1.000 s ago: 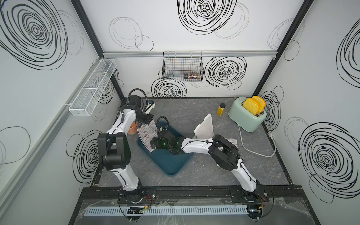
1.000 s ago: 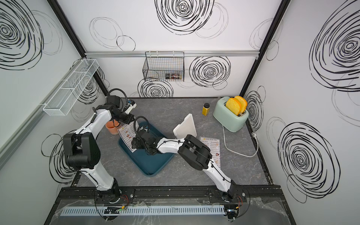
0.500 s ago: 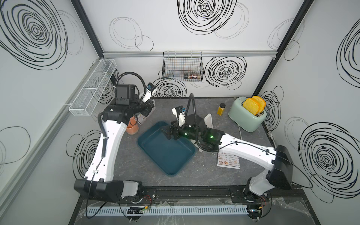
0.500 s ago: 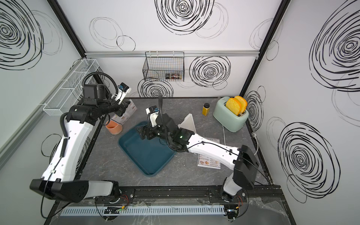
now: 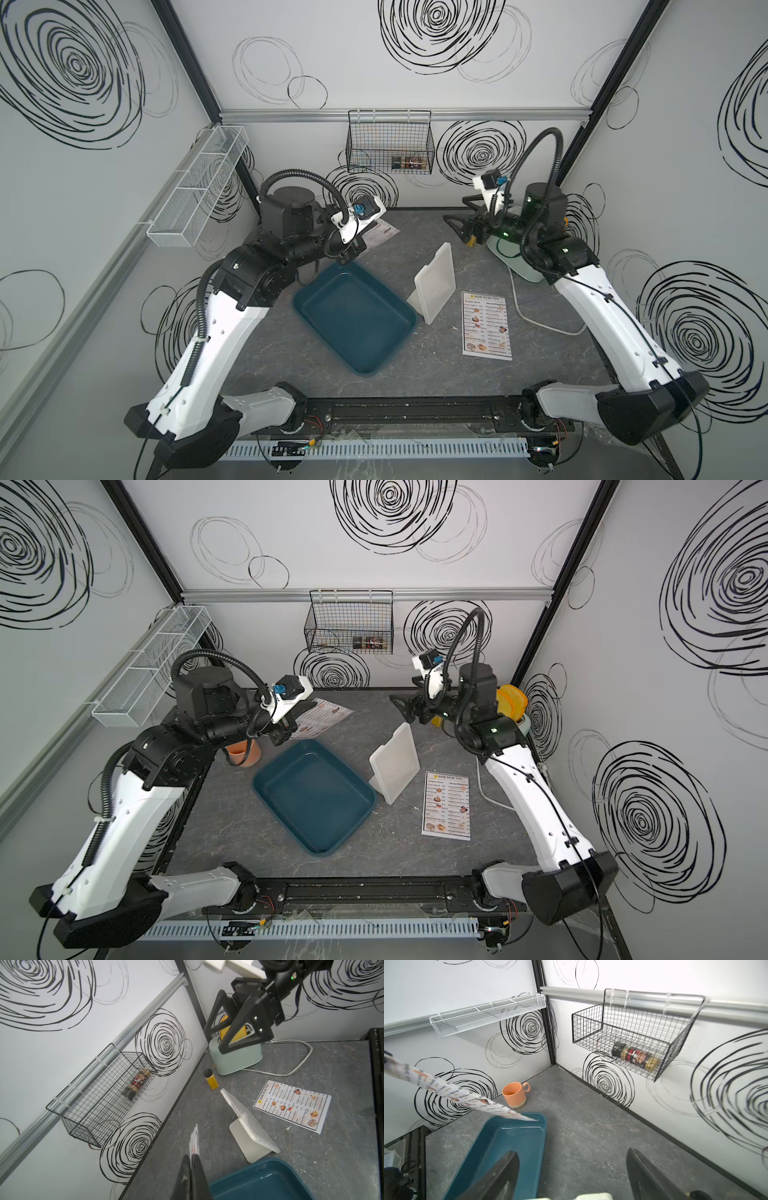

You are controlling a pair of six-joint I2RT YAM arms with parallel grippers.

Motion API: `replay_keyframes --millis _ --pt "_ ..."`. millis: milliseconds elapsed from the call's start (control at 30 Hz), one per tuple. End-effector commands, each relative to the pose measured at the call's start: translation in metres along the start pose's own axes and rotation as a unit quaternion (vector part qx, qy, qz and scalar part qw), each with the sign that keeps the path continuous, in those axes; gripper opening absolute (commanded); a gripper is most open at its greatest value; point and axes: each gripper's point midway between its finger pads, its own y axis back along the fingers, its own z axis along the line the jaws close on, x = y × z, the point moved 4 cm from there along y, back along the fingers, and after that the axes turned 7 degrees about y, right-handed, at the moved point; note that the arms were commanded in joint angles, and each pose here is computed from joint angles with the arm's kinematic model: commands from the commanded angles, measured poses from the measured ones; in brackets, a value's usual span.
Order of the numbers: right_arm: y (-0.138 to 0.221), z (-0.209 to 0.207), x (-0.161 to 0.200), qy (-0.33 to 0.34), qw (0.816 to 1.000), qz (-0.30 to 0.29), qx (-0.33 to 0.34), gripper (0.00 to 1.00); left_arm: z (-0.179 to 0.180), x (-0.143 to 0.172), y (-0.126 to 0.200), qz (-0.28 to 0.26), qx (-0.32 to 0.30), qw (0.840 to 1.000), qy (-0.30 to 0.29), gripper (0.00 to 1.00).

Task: Replace the menus in the menu holders
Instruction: Adjust the storage box at the center of the board.

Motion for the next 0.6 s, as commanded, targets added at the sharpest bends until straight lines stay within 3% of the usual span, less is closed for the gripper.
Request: replay_keyframes --millis 0,133,300,567 --pt "0.011 0.051 -0.005 0.056 0.987 -0.052 -0.144 0.81 -0.018 -0.012 0.002 -0.023 0.021 0.999 -0.015 0.0" --pt "-0.003 0.089 0.0 0.118 0.97 -0.03 -0.208 0.78 -0.049 -0.011 0.0 -0.021 0.086 0.995 -0.047 0.0" --pt "-0.024 0.122 0.012 0.177 0.949 0.022 -0.261 0.57 -0.068 -0.01 -0.004 -0.013 0.117 0.991 -0.063 0.0" --pt "-0.023 0.143 0.03 0.168 0.934 0.029 -0.314 0.34 -0.076 -0.007 -0.01 0.008 0.115 0.99 -0.076 0.0"
